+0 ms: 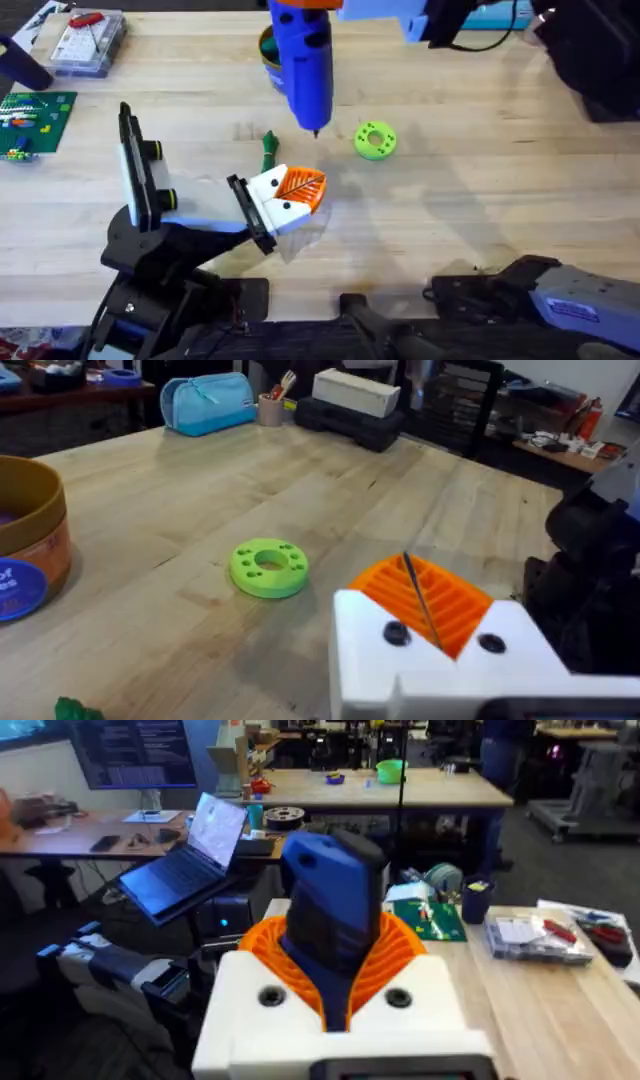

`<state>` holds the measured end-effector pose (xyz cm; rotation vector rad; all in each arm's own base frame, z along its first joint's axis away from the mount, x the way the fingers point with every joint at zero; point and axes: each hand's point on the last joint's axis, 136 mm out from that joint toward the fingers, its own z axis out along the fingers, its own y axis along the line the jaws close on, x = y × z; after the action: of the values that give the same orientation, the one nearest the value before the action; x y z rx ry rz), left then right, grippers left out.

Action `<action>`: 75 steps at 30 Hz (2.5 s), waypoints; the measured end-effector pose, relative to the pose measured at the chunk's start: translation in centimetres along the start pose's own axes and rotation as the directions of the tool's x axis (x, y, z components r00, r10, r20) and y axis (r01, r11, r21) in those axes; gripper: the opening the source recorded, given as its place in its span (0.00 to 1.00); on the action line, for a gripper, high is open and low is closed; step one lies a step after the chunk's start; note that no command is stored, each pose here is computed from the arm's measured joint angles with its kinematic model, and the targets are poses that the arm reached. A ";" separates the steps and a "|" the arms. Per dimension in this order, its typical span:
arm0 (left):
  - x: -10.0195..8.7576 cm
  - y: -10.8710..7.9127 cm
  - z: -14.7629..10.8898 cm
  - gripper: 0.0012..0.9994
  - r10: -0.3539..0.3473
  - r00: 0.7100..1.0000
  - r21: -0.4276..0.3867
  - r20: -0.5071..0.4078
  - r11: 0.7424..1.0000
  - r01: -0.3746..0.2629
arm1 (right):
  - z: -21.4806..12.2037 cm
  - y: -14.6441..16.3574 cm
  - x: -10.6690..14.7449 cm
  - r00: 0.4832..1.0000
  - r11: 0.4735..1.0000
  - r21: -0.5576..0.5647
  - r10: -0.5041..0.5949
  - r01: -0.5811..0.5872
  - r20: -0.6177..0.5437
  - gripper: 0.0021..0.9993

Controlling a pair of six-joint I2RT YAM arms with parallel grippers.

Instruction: Pick up the gripper from the table and insert it into the empty holder that is missing its gripper. Then pick up a screw, insert it into the mounting hole, and use the screwdriver to tighten it. Finally, clean up the table by picking up the vegetable and placing it into the bucket.

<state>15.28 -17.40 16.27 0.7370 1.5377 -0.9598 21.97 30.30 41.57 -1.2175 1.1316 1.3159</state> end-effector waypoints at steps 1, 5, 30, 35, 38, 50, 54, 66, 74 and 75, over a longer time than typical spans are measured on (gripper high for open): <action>0.0 0.0 0.0 0.02 0.000 1.000 0.000 0.000 1.000 0.000 | 0.0 0.0 0.2 1.000 1.000 0.000 0.014 -0.014 -0.006 0.07; 0.0 0.0 0.0 0.02 0.000 1.000 0.000 0.000 1.000 0.000 | 0.1 0.0 0.8 0.998 0.999 0.000 0.052 -0.052 -0.024 0.07; 0.0 0.0 0.0 0.02 0.000 1.000 0.000 0.000 1.000 0.000 | 3.5 1.4 4.9 0.998 0.979 -0.204 -0.038 0.026 -0.056 0.07; 0.0 0.0 0.0 0.02 0.000 1.000 0.000 0.000 1.000 0.000 | 4.2 1.2 5.6 0.998 0.975 -0.220 -0.046 0.034 -0.051 0.07; 0.0 0.0 0.0 0.02 0.000 1.000 0.000 0.000 1.000 0.000 | 4.5 1.2 6.0 0.998 0.973 -0.227 -0.040 0.026 -0.055 0.07; 0.0 0.0 0.0 0.02 0.000 1.000 0.000 0.000 1.000 0.000 | 5.6 1.8 6.3 0.997 0.964 -0.260 -0.062 0.050 -0.039 0.07; 0.0 0.0 0.0 0.02 0.000 1.000 0.000 0.000 1.000 0.000 | 5.8 2.2 6.3 0.997 0.961 -0.271 -0.062 0.049 -0.039 0.07; 0.0 0.0 0.0 0.02 0.000 1.000 0.000 0.000 1.000 0.000 | 6.2 2.9 6.3 0.997 0.955 -0.292 -0.065 0.052 -0.035 0.07; 0.0 0.0 0.0 0.02 0.000 1.000 0.000 0.000 1.000 0.000 | 6.4 3.3 6.3 0.997 0.951 -0.304 -0.066 0.052 -0.034 0.07; 0.0 0.0 0.0 0.02 0.000 1.000 0.000 0.000 1.000 0.000 | 6.4 3.3 6.3 0.997 0.951 -0.305 -0.066 0.052 -0.034 0.07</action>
<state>15.28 -17.40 16.27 0.7368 1.5381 -0.9600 18.00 36.78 35.73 -1.4984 0.9368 1.4612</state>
